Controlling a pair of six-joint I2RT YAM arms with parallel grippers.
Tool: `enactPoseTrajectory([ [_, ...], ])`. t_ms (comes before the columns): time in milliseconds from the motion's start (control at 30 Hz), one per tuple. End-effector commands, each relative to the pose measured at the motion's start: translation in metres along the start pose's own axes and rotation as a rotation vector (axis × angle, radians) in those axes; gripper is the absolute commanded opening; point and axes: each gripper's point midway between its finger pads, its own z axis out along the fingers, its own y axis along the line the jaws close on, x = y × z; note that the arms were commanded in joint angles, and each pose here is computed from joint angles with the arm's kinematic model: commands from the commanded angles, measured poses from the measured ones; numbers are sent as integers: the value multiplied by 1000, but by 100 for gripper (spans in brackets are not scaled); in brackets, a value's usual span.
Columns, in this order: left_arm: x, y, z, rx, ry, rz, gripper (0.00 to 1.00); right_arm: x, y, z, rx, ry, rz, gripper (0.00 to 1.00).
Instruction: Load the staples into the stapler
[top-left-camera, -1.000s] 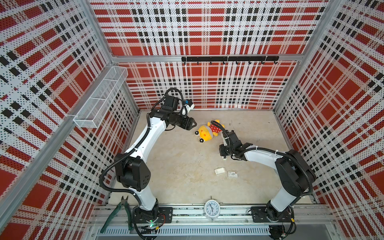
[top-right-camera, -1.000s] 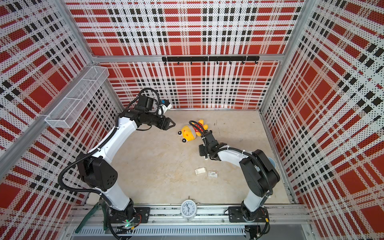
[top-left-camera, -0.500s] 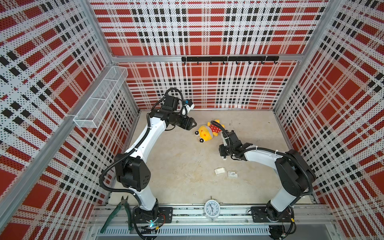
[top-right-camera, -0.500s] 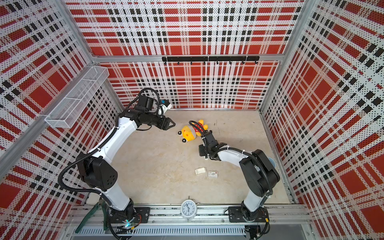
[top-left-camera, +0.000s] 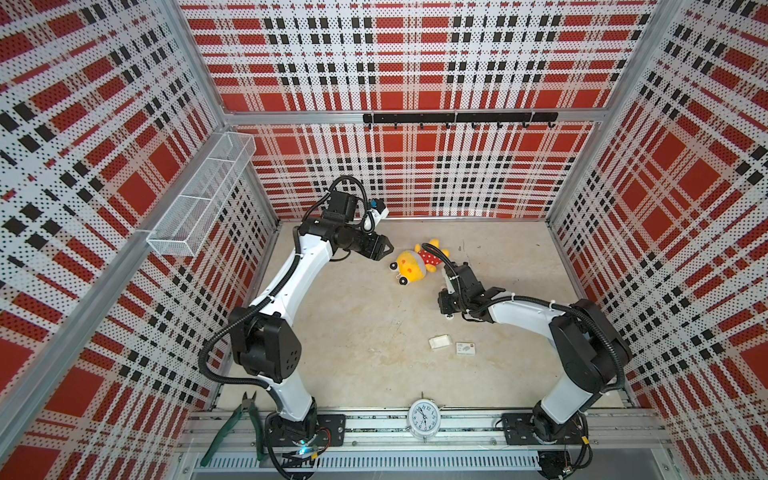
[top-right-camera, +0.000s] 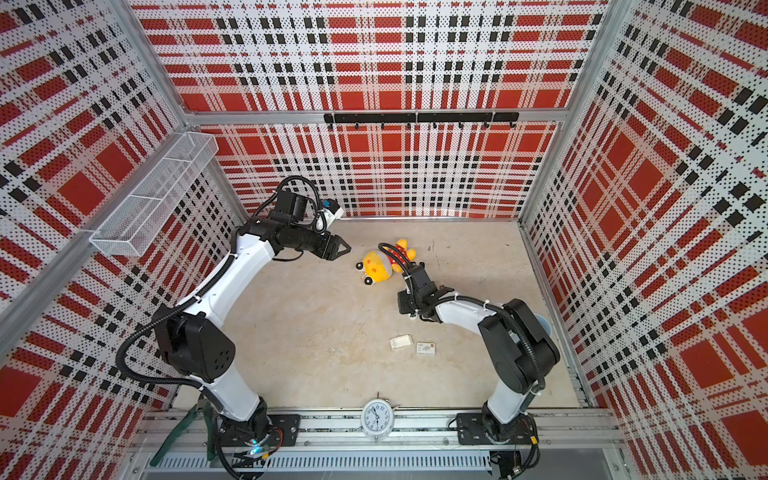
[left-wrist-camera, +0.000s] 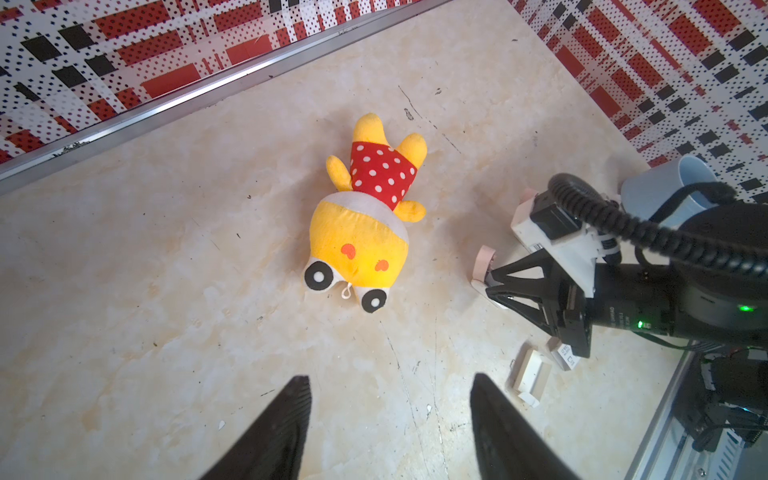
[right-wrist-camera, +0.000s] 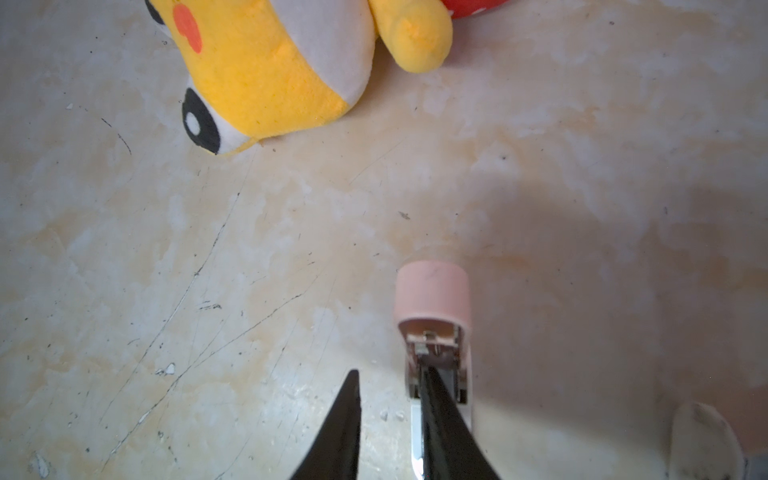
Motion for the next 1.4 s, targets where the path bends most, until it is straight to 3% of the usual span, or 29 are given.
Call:
enactPoseTrajectory([
  [0,-6,-6,-8,-3,-16,18,65,2,0,8,-7,-5,-9,28],
  [1367,-7,-7,-10,-4,-22,22,65,29,-9,2,-3,34,11,26],
])
